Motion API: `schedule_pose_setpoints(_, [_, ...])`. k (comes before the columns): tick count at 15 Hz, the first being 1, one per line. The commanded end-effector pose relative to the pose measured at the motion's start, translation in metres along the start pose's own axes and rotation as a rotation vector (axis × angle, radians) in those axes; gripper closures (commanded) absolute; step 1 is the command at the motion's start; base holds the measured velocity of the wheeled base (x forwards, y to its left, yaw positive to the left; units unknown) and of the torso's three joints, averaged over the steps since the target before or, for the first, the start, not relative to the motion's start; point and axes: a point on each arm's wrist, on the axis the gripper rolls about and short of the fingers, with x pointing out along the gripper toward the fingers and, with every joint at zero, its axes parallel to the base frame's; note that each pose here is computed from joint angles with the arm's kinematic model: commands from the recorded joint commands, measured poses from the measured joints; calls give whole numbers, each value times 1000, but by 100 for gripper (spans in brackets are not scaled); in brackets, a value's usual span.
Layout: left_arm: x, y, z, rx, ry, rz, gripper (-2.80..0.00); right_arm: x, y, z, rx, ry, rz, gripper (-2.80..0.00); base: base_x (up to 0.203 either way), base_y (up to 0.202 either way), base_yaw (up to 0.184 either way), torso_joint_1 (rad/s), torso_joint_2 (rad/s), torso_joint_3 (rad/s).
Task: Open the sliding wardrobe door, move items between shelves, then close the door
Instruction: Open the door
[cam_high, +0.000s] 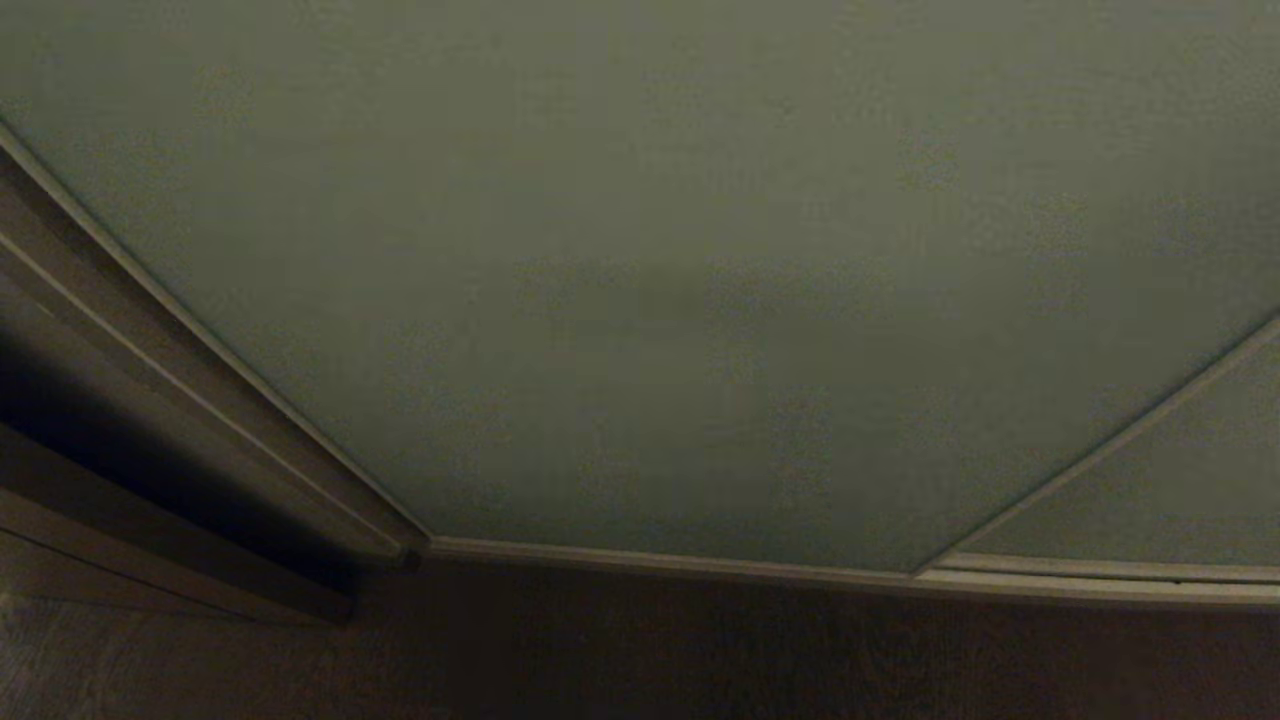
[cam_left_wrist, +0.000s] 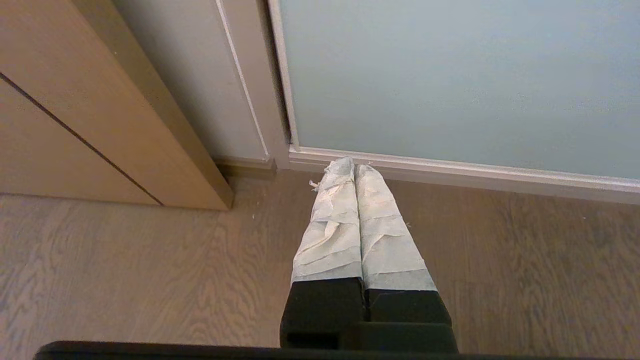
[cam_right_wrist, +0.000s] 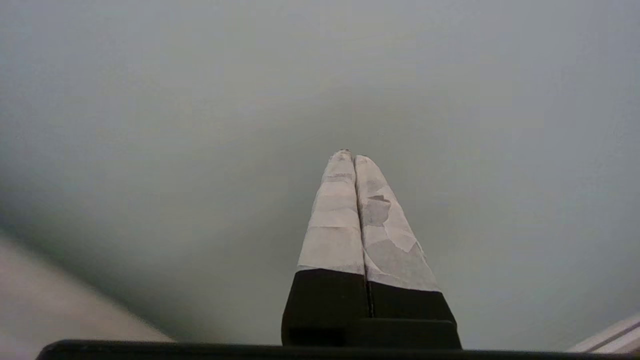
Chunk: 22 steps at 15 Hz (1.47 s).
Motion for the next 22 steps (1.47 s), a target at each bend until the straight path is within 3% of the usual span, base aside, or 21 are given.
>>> schedule_pose_setpoints(1, [0, 0, 0, -1, 0, 0, 0, -6, 13, 0, -6, -5, 61, 0, 0, 0, 0, 0, 0, 0])
schedule_pose_setpoints(4, [0, 0, 0, -1, 0, 0, 0, -6, 21, -4, 25, 24, 128, 0, 0, 0, 0, 0, 0, 0])
schedule_pose_setpoints(12, [0, 0, 0, -1, 0, 0, 0, -6, 22, -4, 34, 31, 139, 0, 0, 0, 0, 0, 0, 0])
schedule_pose_setpoints(15, [0, 0, 0, -1, 1, 0, 0, -11, 29, -5, 53, 45, 192, 0, 0, 0, 0, 0, 0, 0])
schedule_pose_setpoints(22, [0, 0, 0, -1, 0, 0, 0, -16, 33, -6, 66, 56, 220, 0, 0, 0, 0, 0, 0, 0])
